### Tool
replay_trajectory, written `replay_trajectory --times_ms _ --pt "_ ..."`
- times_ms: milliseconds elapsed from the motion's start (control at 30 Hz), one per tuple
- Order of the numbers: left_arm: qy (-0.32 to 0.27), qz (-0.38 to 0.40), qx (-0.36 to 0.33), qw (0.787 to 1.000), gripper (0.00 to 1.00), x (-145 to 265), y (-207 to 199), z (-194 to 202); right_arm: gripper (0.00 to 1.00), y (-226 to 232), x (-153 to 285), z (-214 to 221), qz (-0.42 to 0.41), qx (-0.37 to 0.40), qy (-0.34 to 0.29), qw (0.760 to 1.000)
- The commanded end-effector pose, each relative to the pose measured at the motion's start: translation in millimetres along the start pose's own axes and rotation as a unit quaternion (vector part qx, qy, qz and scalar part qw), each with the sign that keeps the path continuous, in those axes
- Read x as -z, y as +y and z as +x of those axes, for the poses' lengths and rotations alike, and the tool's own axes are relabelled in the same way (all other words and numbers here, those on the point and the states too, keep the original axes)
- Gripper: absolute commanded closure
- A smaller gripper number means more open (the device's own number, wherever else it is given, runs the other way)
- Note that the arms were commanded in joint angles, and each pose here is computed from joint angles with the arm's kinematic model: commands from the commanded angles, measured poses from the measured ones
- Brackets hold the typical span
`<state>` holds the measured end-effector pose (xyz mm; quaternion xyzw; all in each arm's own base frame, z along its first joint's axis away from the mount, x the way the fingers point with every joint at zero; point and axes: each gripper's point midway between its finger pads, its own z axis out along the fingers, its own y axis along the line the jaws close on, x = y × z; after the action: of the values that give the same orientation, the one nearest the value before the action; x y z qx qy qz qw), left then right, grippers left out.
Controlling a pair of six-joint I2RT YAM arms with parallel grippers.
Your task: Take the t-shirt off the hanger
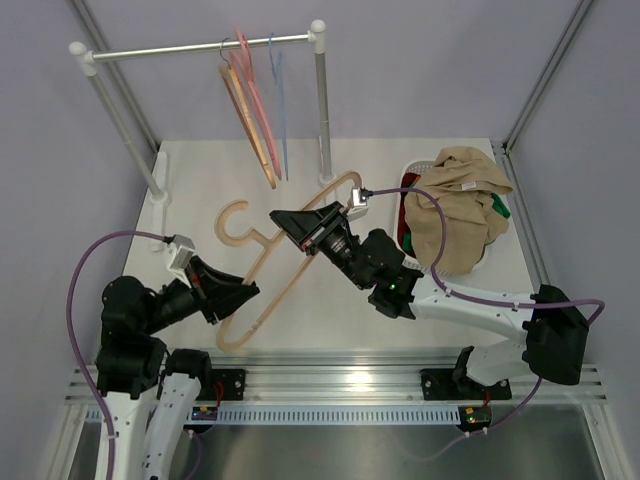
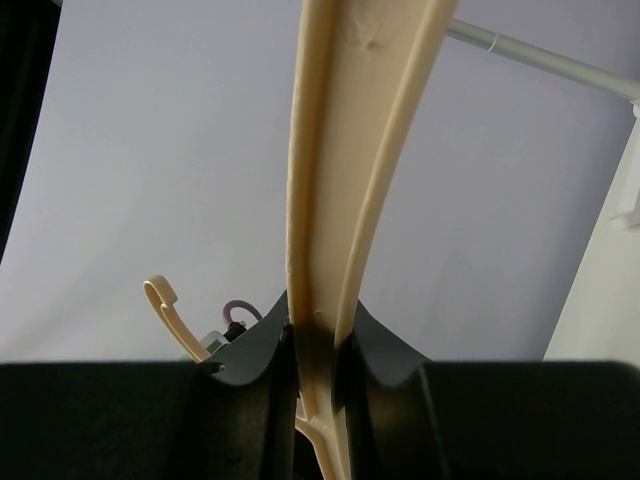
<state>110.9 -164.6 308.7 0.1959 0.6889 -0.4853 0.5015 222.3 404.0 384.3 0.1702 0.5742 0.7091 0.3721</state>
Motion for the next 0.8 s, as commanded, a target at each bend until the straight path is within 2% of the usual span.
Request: replay_trajectory --times_ms 0,33,67,200,333,367,467,533,633,767 --pt "-0.01 0.022 -0.032 0.999 0.75 2 -12 -7 1.0 33 -1 -17 -0.046 -0.02 -0.028 0.998" --pt "-0.013 0.019 -0.034 0.999 0.83 3 -12 -8 1.0 31 0 -16 -0.043 -0.019 -0.025 0.999" --pt "-0.018 0.013 -0.037 0.999 0.98 3 -11 -10 1.0 29 0 -16 -0.042 -0.02 -0.026 0.999" --pt "-0.033 -0.006 -0.059 0.998 1.0 5 -10 -21 0.99 20 5 -13 -0.028 -0.012 -0.019 0.999" --pt "-0.056 -0.054 -0.104 0.992 1.0 17 -15 -44 0.52 12 15 -2 -0.018 0.015 0.018 1.0" --pt "-0.067 -0.065 -0.111 0.989 1.0 20 -16 -52 0.29 19 19 -2 -0.024 0.027 0.023 0.999" --pt "-0.097 -0.101 -0.136 0.981 1.0 33 -26 -73 0.04 21 32 -3 -0.001 0.079 0.045 0.996" --pt "-0.089 -0.131 -0.141 0.977 1.0 42 -24 -72 0.0 8 42 -6 0.031 0.106 0.049 0.993" --pt "-0.076 -0.192 -0.127 0.97 1.0 51 -4 -65 0.01 17 61 -22 0.037 0.129 0.035 0.99" --pt "-0.096 -0.263 -0.119 0.953 1.0 67 15 -68 0.01 14 80 -34 0.055 0.162 0.024 0.985"
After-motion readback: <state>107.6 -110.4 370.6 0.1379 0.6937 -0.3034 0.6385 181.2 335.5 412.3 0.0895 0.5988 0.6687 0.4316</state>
